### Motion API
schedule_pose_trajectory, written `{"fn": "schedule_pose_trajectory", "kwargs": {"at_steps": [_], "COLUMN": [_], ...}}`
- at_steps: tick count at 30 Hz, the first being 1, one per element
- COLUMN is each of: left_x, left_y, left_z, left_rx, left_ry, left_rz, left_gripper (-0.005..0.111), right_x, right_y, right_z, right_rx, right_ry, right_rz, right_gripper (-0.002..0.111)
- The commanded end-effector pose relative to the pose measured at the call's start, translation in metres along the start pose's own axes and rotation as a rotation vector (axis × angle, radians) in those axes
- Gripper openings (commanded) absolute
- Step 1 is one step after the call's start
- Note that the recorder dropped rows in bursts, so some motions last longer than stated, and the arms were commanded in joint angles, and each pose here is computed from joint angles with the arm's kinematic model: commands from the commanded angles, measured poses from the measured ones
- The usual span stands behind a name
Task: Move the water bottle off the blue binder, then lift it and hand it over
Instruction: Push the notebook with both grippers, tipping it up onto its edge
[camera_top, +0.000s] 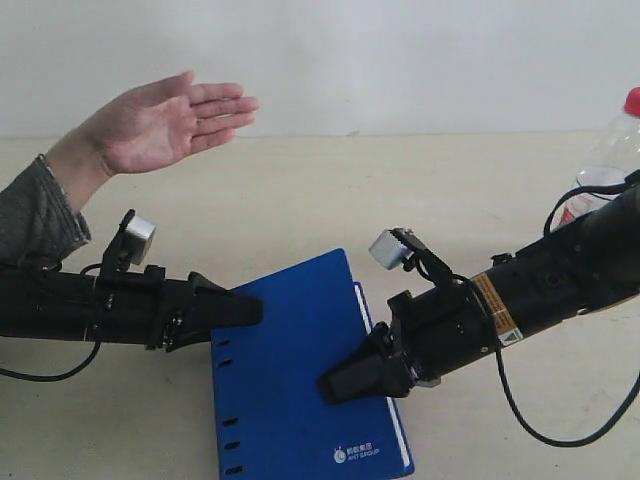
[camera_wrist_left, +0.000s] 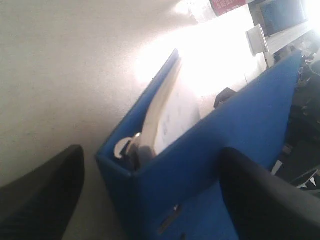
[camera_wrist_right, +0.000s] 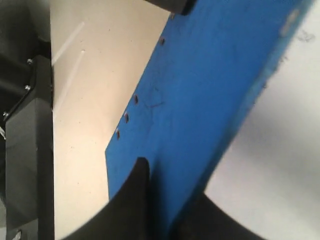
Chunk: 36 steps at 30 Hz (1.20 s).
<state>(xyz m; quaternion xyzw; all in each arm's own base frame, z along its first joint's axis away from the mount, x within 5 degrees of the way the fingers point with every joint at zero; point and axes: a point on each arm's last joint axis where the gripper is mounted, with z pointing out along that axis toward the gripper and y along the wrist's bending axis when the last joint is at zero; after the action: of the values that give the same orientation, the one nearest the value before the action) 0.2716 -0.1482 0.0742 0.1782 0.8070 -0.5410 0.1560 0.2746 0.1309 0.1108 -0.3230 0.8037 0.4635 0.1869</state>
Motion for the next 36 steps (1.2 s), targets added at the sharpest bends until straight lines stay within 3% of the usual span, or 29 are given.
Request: {"fn": "schedule_pose_trajectory", "kwargs": {"at_steps": [1,4,9,16,23,30,36], "left_x": [0.002,0.001,-0.001,-0.005,-0.005,-0.005,-0.006], "left_y": [0.003,0.002,-0.009,-0.01,-0.011,-0.03,-0.053], "left_z": [0.002,0.002,0.001,0.003,0.004,0.031,0.06], "left_rx": [-0.045,-0.031,0.094,0.098,0.101,0.156,0.22], "left_ry": [0.018,0.015,-0.009,-0.014,-0.009,0.058,0.118], "left_rz": [0.003,0.003,0.009,0.044,0.047,0.12,0.201], "left_gripper": [0.069,0.068,0.068,0.068,0.068,0.068,0.067], "right_x": [-0.002,-0.004,-0.006,-0.01,-0.012,-0.005,-0.004], "right_y": [-0.011,-0.014,-0.014,-0.003,-0.004,-0.02,-0.022], "right_z": [-0.013,-0.025,-0.03,-0.028,-0.028,-0.027,-0.027], "right_rx": [0.05,0.015,-0.01,-0.108,-0.104,0.069,0.092], "right_ry": [-0.048,-0.107,-0.145,-0.174,-0.196,-0.126,-0.118], "right_rz": [-0.03,-0.004,0.01,0.005,0.029,0.133,0.146], "right_gripper": [0.0,0.0,0.0,0.0,0.0,0.0,0.0]}}
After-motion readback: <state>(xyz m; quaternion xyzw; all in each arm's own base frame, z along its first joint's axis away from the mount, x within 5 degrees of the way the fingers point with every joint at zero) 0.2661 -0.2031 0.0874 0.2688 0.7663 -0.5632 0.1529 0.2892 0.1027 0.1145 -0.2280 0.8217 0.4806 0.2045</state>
